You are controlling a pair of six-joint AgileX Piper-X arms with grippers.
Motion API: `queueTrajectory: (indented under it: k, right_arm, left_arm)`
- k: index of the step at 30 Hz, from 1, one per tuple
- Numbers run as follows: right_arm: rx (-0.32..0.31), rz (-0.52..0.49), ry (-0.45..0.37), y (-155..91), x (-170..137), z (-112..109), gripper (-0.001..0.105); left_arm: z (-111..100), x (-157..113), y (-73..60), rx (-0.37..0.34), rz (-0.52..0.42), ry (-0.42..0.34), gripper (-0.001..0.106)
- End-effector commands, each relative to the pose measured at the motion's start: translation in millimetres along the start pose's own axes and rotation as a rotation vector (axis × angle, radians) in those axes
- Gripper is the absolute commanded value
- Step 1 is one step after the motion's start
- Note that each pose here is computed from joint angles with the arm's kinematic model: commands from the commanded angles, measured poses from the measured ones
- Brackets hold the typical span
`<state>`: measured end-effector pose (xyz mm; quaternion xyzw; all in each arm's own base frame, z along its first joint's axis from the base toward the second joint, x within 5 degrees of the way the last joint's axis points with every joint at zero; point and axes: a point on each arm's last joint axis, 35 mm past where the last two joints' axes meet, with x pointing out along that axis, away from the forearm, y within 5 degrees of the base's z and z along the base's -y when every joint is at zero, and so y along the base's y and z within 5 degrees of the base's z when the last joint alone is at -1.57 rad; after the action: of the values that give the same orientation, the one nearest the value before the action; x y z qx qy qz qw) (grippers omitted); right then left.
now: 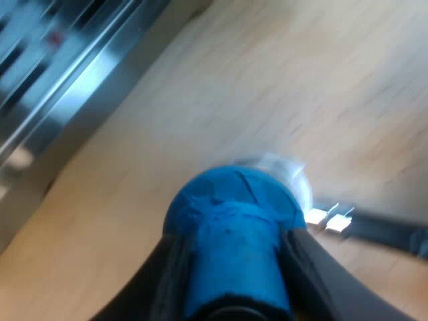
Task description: Grind coffee beans and then tamp
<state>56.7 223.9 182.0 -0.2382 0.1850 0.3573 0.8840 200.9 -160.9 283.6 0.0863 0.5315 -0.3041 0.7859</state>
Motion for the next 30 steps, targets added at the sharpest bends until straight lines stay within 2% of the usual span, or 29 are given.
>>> queueTrajectory:
  k: [1,6,7,9,10,14,17,21,24,27,30]
  right_arm:
    - [0.015,0.023,-0.047,-0.1,-3.0,14.9,0.071]
    - [-0.037,0.099,-0.078,2.8,-4.5,28.7,0.071]
    - [-0.034,0.107,-0.082,3.1,-4.8,30.9,0.071]
    - [-0.028,0.112,-0.092,3.2,-5.3,35.1,0.071]
    - [-0.026,0.109,-0.093,2.6,-5.0,36.0,0.071]
    - [-0.043,0.144,-0.095,0.4,1.1,37.0,0.071]
    - [-0.020,0.126,-0.111,-3.3,7.5,38.8,0.071]
    - [0.009,0.132,-0.125,-7.1,19.4,39.1,0.071]
    - [0.004,0.164,-0.109,-6.3,29.4,34.9,0.071]
    - [-0.001,0.179,-0.095,-4.7,33.3,31.8,0.071]
    - [-0.002,0.180,-0.094,-4.5,33.6,31.5,0.071]
  left_arm:
    - [-2.9,-4.2,11.7,-0.020,0.038,0.025,0.000]
    - [-11.2,-4.8,45.6,-0.128,0.093,0.055,0.000]
    - [-12.1,-4.7,49.3,-0.143,0.099,0.054,0.000]
    - [-19.9,-2.1,64.7,-0.203,0.127,0.071,0.000]
    - [-22.4,-0.8,67.2,-0.213,0.133,0.078,0.000]
    - [-38.9,6.4,92.2,-0.312,0.173,0.090,0.000]
    - [-48.5,10.3,105.2,-0.366,0.191,0.088,0.000]
    - [-56.9,18.5,113.1,-0.389,0.203,0.069,0.000]
    - [-65.3,31.5,115.0,-0.387,0.206,0.042,0.000]
    - [-75.6,41.0,115.3,-0.400,0.210,0.050,0.000]
    - [-82.6,46.0,117.5,-0.401,0.275,0.062,0.000]
